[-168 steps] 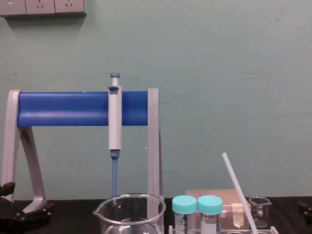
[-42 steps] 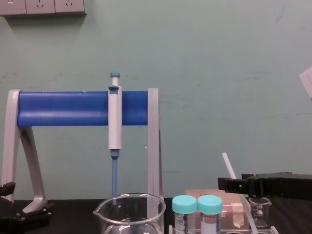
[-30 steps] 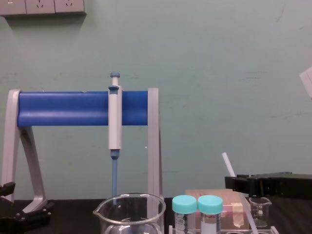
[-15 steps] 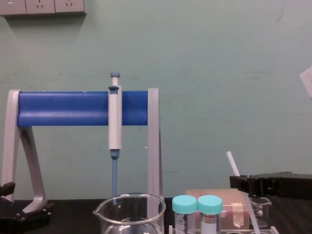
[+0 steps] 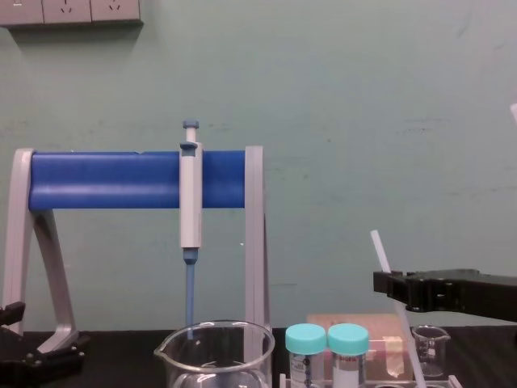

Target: Pick up the stirring rod with one hand, then place it down.

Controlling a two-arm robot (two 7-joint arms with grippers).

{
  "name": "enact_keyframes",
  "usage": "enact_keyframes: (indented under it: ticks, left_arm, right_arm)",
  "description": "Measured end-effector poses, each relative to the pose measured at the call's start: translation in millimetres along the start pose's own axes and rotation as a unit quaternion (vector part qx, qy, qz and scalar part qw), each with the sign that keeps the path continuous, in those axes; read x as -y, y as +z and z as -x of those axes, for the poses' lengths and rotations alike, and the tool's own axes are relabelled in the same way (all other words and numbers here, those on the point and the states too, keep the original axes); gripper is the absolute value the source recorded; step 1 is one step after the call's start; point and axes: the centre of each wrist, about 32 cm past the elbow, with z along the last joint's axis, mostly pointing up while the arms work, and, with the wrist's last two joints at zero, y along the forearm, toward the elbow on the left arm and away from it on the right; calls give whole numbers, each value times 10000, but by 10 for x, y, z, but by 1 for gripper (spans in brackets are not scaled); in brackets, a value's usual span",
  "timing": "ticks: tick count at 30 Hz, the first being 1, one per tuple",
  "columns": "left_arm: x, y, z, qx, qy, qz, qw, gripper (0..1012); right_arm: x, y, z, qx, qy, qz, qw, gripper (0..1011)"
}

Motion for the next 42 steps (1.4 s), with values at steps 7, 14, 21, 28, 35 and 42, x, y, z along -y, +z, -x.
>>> enact_keyframes:
  ticks: [7,14,21,28,35,42]
  left_arm:
    - [0,0,0,0,0,0,10000,1000]
    - [0,0,0,0,0,0,10000,1000]
    - [0,0,0,0,0,0,10000,1000]
    - [0,0,0,0,0,0,10000,1000]
    - [0,0,0,0,0,0,10000,1000]
    - [0,0,0,0,0,0,10000,1000]
  right_arm:
    - [36,-34,20,114,130,-244,9996,73]
    - [95,-60,24,454,140,-573,9972,73]
    - [153,-86,27,552,109,-905,9943,73]
    - [188,-54,43,477,97,-1254,9909,73]
    - [231,125,48,497,70,-1712,9840,73]
    - [280,340,49,595,49,-2056,9768,72]
